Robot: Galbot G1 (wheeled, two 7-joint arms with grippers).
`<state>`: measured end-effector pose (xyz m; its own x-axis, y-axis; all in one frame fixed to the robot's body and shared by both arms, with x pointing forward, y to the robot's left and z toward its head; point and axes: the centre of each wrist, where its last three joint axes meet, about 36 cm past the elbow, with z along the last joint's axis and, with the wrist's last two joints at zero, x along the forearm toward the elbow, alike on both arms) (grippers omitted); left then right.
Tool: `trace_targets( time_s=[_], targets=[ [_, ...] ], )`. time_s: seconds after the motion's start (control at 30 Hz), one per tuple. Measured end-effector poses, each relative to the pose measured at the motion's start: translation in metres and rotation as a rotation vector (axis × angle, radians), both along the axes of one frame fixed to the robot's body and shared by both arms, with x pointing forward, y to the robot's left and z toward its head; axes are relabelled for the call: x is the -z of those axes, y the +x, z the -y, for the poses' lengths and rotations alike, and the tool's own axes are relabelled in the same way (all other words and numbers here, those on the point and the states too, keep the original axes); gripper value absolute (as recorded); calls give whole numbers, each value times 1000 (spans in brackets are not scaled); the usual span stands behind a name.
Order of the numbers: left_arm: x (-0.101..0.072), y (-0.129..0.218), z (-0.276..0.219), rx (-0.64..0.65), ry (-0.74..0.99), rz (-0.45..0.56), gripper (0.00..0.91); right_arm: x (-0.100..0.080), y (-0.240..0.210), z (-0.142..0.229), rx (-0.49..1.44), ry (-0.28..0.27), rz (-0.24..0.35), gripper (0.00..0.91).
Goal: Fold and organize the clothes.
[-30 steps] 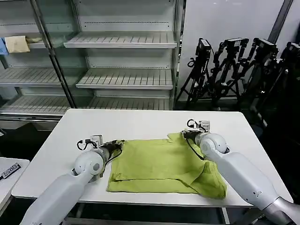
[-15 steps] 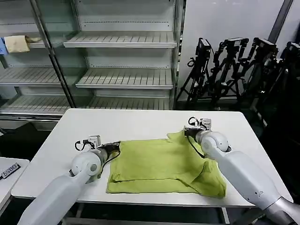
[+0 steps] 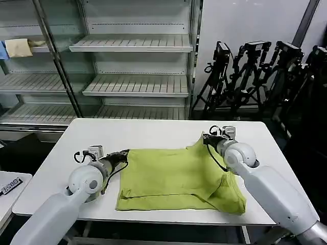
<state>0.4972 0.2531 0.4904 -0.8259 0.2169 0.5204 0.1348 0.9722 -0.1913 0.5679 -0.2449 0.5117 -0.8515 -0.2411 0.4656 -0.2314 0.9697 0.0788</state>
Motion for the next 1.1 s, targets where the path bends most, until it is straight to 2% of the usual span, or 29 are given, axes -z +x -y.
trace_targets(
  time_s=[0.43, 0.63, 0.97, 1.1],
  targets=[
    [-16, -38, -10, 35, -13, 27, 40, -10, -62, 27, -22, 17, 46, 0],
    [-18, -60, -12, 56, -16, 24, 40, -9, -93, 41, -21, 19, 47, 0],
    [-13, -95, -7, 89, -18, -3, 40, -1, -142, 57, -10, 33, 24, 0],
    [-7, -102, -7, 96, -15, -19, 40, 8, -155, 62, 2, 34, 3, 0]
  ],
)
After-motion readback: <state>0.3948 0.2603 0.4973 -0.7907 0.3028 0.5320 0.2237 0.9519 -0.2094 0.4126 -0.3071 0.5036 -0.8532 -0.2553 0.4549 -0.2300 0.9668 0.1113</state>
